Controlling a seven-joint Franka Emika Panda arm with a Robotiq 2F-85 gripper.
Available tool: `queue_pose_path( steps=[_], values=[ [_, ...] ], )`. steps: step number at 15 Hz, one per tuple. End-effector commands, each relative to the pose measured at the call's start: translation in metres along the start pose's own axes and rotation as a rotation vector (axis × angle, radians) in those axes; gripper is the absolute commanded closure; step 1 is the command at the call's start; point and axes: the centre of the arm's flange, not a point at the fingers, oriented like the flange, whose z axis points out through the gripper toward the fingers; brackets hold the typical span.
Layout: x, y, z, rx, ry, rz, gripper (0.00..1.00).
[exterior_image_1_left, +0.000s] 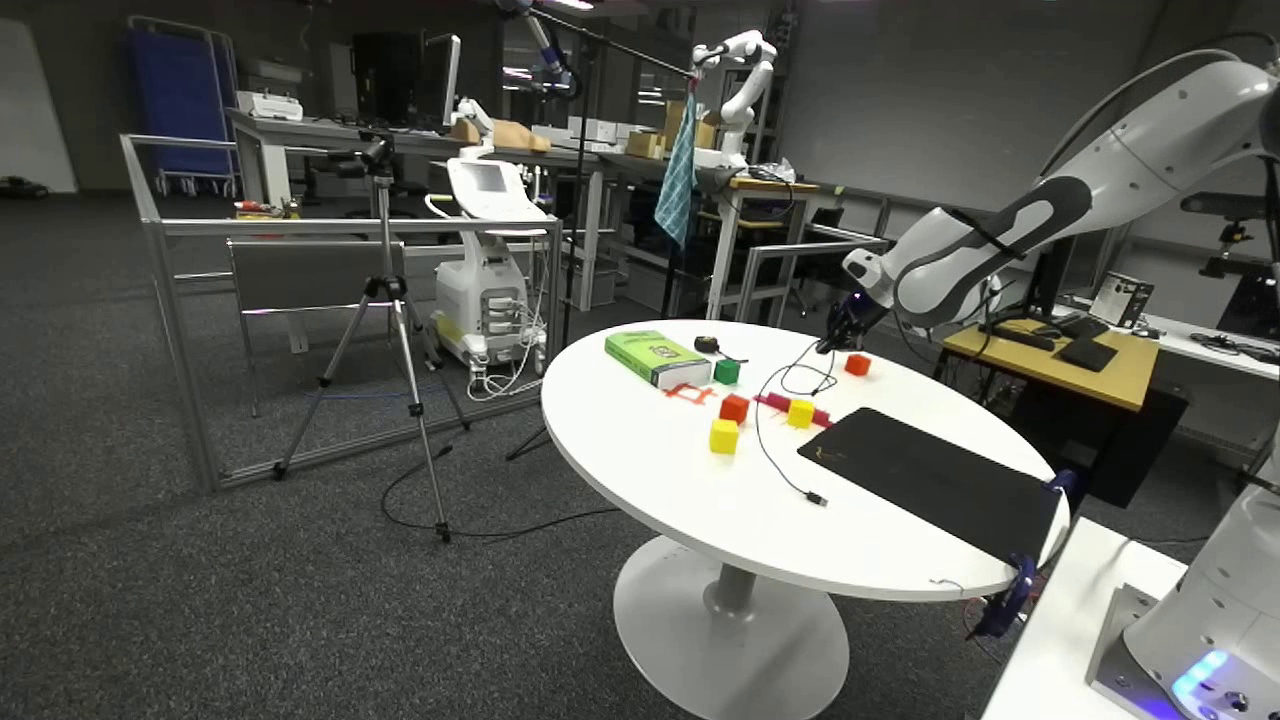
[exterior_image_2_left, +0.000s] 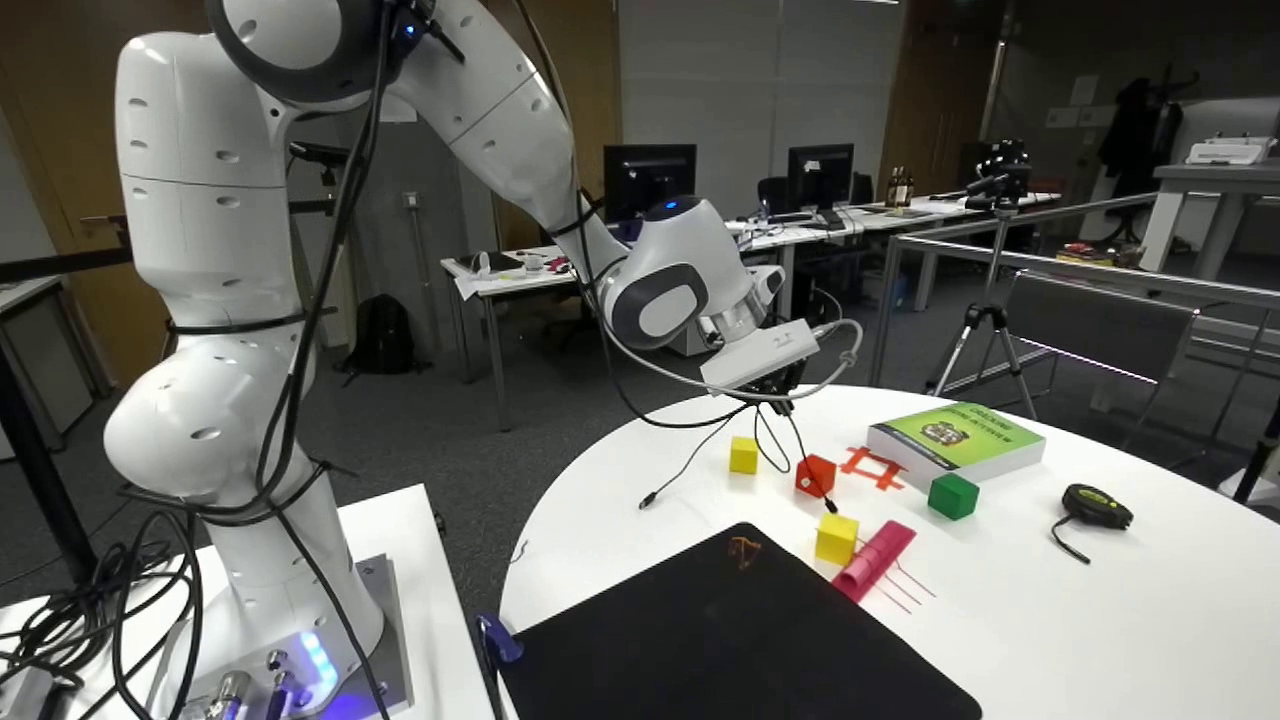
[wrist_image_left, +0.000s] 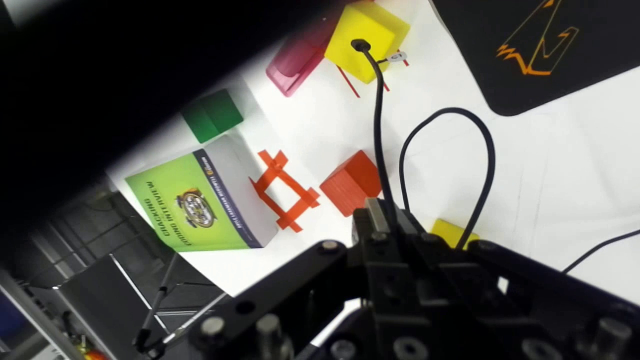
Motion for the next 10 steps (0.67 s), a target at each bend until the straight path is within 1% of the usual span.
queue_pose_path(
  steps=[1, 3, 5, 8, 10],
  values=[
    [-0.023, -0.016, -0.044, -0.156, -0.018, 0.124, 0.99],
    [-0.047, -0.016, -0.054, -0.235, -0.041, 0.149, 0.99],
    [-0.080, -0.015, -0.058, -0.281, -0.080, 0.163, 0.99],
    [-0.130, -0.016, -0.051, -0.307, -0.172, 0.173, 0.99],
    [-0.157, -0.022, -0.043, -0.298, -0.235, 0.163, 0.99]
  ],
)
